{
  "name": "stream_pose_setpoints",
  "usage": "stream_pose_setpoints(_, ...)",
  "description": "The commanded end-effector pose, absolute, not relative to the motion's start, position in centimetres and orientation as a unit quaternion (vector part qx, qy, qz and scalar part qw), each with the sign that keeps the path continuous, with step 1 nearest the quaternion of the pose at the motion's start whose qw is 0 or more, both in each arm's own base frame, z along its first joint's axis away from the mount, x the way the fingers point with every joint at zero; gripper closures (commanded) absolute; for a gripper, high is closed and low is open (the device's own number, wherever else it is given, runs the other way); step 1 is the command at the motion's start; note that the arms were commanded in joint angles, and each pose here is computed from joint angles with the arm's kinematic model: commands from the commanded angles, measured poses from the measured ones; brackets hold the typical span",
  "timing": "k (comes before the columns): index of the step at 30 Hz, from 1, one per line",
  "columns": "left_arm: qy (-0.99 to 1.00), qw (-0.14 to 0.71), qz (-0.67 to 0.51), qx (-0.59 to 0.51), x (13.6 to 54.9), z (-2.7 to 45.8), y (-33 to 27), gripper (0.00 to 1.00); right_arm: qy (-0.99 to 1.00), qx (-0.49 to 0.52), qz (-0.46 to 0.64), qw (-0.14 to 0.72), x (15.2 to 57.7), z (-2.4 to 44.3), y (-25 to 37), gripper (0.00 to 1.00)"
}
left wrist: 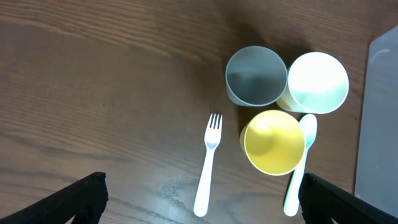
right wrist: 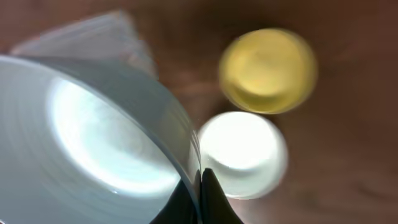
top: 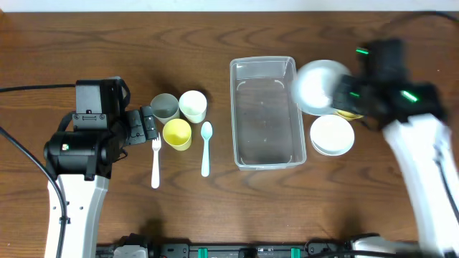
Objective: Pack container
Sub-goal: 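Carry the grey-blue bowl into the container and release it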
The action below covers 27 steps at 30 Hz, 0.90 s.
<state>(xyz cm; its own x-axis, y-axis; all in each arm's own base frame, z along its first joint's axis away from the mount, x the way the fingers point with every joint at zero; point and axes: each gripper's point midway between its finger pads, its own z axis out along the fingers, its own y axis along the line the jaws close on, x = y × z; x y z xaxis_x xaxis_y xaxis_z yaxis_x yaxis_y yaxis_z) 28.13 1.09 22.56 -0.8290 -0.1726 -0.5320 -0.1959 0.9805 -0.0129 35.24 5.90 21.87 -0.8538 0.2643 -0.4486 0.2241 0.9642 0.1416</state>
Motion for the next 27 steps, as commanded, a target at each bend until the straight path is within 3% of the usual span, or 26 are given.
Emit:
stream_pose_setpoints(1, 0.952, 0.288, 0.027, -0.098, 28.3, 23.4, 1.4, 0.02, 0.973, 0.085, 0.048, 0.21, 38.5, 18.9, 10.1, 0.99)
stream_pose_setpoints(9, 0.952, 0.288, 0.027, -0.098, 28.3, 23.4, 1.4, 0.02, 0.982, 0.059, 0.09, 0.158, 46.2, 12.3, 15.3, 0.99)
stream_pose_setpoints(18, 0.952, 0.288, 0.027, -0.098, 28.3, 23.4, 1.4, 0.02, 0.982, 0.072, 0.122, 0.122, 46.8, 9.2, 17.3, 0.98)
stream_pose_setpoints(20, 0.952, 0.288, 0.027, -0.098, 28.3, 23.4, 1.4, 0.02, 0.982, 0.071, 0.123, 0.124, 46.8, 9.4, 17.4, 0.83)
stream_pose_setpoints(25, 0.952, 0.288, 0.027, -0.098, 28.3, 23.4, 1.4, 0.02, 0.978, 0.043, 0.128, 0.157, 46.7, 12.8, 17.2, 0.61)
stream_pose_setpoints(27, 0.952, 0.288, 0.027, -0.098, 28.3, 23.4, 1.4, 0.02, 0.974, 0.046, 0.128, 0.182, 46.5, 15.4, 16.4, 0.56)
